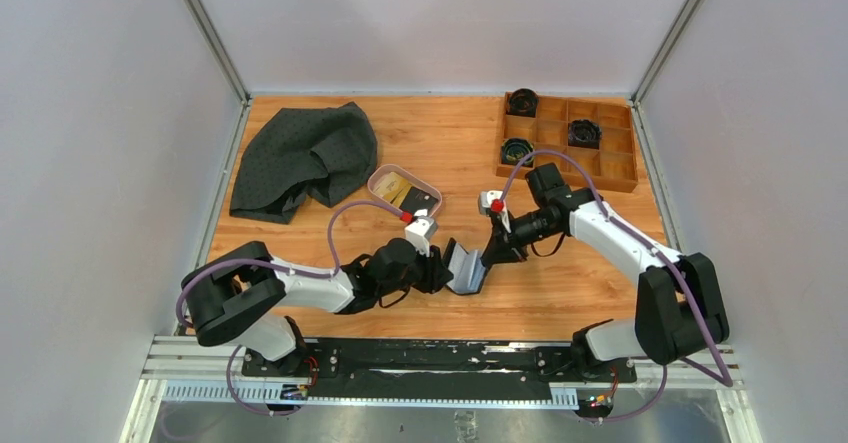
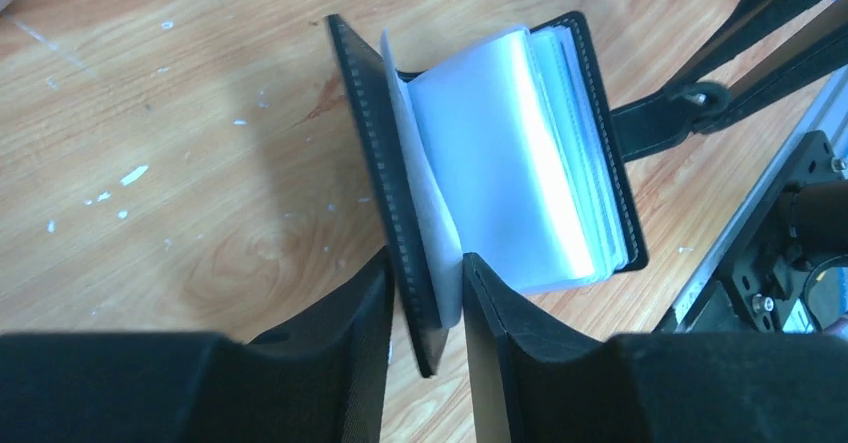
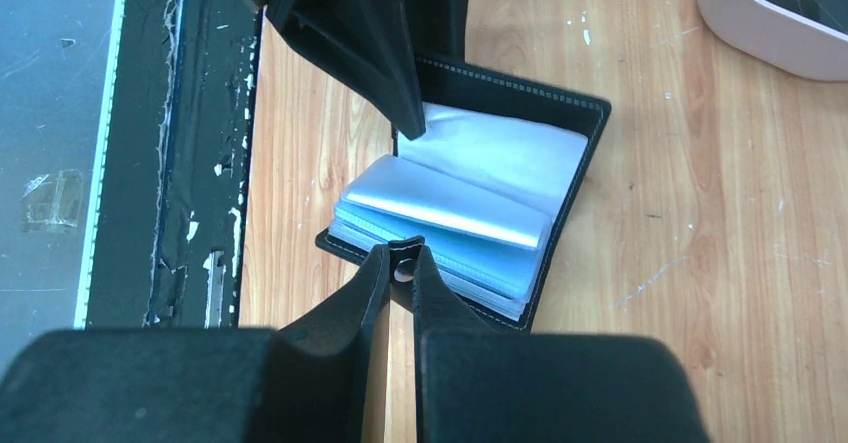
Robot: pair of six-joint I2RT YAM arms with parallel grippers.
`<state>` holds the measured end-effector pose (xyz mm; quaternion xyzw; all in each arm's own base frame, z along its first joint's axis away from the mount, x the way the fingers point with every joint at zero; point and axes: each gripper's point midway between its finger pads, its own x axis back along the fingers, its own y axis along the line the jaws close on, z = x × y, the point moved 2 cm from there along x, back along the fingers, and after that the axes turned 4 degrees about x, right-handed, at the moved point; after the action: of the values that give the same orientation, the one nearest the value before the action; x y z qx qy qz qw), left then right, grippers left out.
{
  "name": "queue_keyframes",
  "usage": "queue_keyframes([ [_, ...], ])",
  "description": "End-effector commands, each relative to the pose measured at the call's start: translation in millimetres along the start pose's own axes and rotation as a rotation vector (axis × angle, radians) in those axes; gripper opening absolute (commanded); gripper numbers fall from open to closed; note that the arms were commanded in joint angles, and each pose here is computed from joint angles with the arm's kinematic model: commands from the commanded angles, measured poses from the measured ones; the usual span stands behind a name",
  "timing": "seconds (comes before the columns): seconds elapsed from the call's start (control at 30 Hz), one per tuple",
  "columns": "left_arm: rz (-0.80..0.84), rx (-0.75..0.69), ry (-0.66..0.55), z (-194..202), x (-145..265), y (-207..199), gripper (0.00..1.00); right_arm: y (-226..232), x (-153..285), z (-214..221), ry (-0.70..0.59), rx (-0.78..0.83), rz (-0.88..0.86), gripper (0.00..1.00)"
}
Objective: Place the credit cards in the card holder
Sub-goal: Open the card holder at the center of the board.
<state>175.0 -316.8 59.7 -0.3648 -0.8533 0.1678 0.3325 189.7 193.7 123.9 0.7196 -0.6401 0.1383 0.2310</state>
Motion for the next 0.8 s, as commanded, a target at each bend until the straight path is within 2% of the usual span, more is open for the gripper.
queue_keyframes([
  [0.0,-0.063,0.025,-0.038,-2.6,7.9,10.5,0.32,-9.7,10.8,3.7,0.031,0.03,0.066,0.0],
  [0.1,-0.068,0.083,-0.018,7.8,13.7,14.4,0.28,-20.7,10.9,21.1,0.095,0.013,0.122,0.03],
  [0.33,-0.12,0.177,0.042,34.9,19.1,31.4,0.26,-35.4,12.8,58.7,0.264,-0.051,0.166,0.13],
  [0.5,-0.111,0.177,0.044,35.1,21.5,30.2,0.26,-43.2,19.8,75.1,0.364,-0.101,0.213,0.27],
  [0.6,-0.099,0.174,0.048,35.0,22.2,27.9,0.29,-49.5,23.8,68.1,0.347,-0.175,0.251,0.37],
  [0.77,-0.078,0.18,0.065,37.6,23.2,24.3,0.3,-43.0,29.7,23.3,0.172,-0.164,0.274,0.57],
])
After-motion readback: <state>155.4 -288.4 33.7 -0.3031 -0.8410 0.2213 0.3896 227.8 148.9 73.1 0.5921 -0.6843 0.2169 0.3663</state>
